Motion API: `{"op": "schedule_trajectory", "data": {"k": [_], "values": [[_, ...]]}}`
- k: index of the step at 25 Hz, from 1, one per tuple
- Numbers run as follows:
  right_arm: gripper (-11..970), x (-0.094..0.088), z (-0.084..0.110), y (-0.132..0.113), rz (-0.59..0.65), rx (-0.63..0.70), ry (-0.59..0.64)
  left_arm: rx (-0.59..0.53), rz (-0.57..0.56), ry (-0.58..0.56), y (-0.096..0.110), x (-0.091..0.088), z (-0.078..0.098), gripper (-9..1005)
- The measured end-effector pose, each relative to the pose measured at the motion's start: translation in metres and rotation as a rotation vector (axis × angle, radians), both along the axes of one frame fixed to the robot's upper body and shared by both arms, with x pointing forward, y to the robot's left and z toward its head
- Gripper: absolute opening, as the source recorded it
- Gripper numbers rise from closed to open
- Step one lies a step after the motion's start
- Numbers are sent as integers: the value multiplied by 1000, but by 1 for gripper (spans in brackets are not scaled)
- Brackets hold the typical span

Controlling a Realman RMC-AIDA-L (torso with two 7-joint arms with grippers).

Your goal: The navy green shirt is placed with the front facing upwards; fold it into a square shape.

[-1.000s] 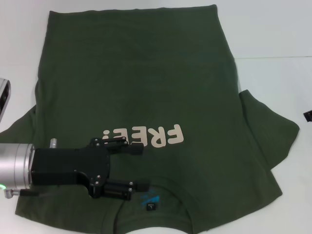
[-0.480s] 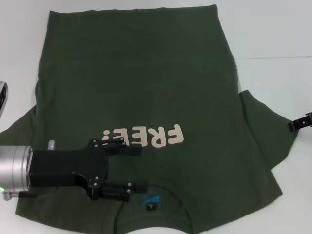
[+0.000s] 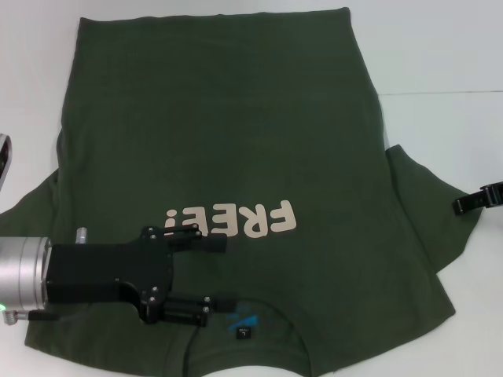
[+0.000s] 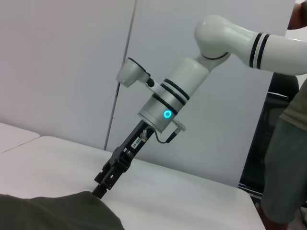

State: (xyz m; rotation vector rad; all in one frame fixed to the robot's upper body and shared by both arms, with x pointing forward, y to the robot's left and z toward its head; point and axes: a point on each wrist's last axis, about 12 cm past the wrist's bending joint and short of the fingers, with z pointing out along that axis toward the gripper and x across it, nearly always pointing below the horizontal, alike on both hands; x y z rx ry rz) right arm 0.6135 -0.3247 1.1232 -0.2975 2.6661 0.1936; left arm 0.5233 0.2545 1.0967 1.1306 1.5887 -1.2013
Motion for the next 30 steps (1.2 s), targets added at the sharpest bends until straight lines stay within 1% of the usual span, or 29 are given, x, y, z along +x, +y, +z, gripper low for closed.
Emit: {"op": "schedule_trajectory", "data": {"k": [16,23,30], "values": [[885,2,-13,0,-30,10,-1,0,9,-2,1,1,0,886],[865,3,-14,-4,-71,73,-32,3,17,-1,1,1,-1,886],[844,2,-24,-6,-90,92,-11,8,24,-1,2,1,-2,885]]}}
